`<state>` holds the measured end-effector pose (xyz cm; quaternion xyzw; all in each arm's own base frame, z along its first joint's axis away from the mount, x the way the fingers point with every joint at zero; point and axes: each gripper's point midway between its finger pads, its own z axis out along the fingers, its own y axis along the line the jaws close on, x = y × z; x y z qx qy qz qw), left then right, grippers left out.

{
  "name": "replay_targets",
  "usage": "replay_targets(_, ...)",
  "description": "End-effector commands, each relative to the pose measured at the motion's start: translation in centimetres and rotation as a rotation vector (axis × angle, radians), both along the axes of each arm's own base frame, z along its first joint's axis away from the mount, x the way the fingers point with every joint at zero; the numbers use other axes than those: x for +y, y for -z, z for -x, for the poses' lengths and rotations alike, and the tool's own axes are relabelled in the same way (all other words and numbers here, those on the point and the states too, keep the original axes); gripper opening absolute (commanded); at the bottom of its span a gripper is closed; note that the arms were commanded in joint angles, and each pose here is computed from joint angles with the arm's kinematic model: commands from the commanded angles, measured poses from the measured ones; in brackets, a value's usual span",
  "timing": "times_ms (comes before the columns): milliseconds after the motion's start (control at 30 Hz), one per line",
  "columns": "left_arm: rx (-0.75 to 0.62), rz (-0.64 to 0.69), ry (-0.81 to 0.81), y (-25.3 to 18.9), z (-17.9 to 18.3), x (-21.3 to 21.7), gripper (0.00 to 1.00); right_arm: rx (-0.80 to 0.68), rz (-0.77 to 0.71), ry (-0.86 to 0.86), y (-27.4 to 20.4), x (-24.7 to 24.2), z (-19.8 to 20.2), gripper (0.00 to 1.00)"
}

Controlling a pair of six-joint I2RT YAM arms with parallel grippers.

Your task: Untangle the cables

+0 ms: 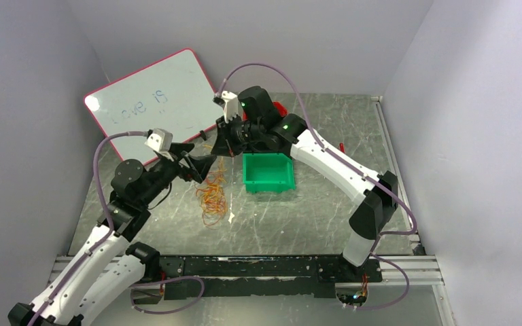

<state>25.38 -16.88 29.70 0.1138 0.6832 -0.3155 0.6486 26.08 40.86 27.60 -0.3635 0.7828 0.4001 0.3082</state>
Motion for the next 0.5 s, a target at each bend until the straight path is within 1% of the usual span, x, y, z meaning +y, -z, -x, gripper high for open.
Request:
replay_targets(0, -0.081, 0.019, 0.136, -1.0, 0.8, -2.2, 0.93, 0.0, -0.091, -0.001, -3.2, 0.2, 0.4, 0.0)
replay_targets(267, -0.021, 0.036, 0.139, 2.1, 0.4, -2.6, 0.94, 0.016, -0.154, -0.024, -5.0, 0.7, 1.1, 0.0)
replay_targets(400, -0.003, 0.056, 0.191, 3.1, 0.6, -3.5, 0.93, 0.019, -0.188, -0.034, -5.9, 0.8, 1.4, 0.0)
replay_targets(467, 0.026, 0.082, 0.217, 3.8, 0.6, -4.1, 0.93, 0.017, -0.2, -0.036, -6.3, 0.9, 1.5, 0.0)
